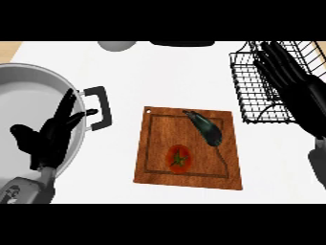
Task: Pick the tomato from the cutting board and place it in the tiered basket
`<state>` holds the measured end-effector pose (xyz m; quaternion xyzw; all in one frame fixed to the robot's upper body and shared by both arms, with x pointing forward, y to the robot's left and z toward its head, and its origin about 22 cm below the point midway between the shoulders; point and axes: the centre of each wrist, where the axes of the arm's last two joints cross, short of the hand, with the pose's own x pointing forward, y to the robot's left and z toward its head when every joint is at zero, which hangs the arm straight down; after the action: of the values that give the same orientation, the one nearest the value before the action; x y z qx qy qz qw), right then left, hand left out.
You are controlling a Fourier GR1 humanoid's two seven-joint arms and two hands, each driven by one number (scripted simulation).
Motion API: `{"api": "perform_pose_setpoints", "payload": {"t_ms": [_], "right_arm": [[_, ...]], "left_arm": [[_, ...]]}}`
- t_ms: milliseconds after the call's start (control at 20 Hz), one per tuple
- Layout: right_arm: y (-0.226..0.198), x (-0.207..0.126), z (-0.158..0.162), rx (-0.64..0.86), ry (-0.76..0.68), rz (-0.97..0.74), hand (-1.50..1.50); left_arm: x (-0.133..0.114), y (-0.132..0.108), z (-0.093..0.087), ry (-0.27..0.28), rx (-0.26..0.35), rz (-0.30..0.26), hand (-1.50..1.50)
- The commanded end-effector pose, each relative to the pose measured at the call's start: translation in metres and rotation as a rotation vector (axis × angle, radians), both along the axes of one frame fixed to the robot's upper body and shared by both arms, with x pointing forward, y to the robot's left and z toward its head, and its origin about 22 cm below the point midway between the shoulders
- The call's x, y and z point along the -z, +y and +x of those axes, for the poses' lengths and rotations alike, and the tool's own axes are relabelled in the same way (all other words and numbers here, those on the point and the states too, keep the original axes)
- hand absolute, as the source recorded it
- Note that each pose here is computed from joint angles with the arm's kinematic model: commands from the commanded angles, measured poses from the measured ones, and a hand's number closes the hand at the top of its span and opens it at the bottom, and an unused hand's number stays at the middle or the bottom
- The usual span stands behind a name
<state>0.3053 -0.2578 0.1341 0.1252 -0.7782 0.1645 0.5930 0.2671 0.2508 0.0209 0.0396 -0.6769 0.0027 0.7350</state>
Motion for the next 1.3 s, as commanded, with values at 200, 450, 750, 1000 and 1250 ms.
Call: {"api": "perform_pose_setpoints", "payload": {"t_ms": [200,450,750,1000,1250], "right_arm": [[0.035,0.123,-0.048,0.318,0.095,0.578,1.50],[0.036,0.139,-0.071,0.608,-0.176,0.657,-1.50],[0.024,0.222,-0.141,0.929,0.099,0.007,-1.50],[0.062,0.234,-0.168,0.943,0.177,-0.234,-1.50],[0.101,0.220,-0.162,0.738,0.276,-0.311,-1.50]], "left_arm": [[0.032,0.064,-0.032,0.200,-0.107,0.161,0.00],[0.036,0.079,-0.042,0.254,-0.116,0.150,0.00],[0.020,0.088,-0.035,0.220,-0.103,0.172,0.00],[0.026,0.086,-0.037,0.251,-0.058,0.178,0.00],[0.023,0.089,-0.030,0.268,-0.047,0.190,0.00]]}}
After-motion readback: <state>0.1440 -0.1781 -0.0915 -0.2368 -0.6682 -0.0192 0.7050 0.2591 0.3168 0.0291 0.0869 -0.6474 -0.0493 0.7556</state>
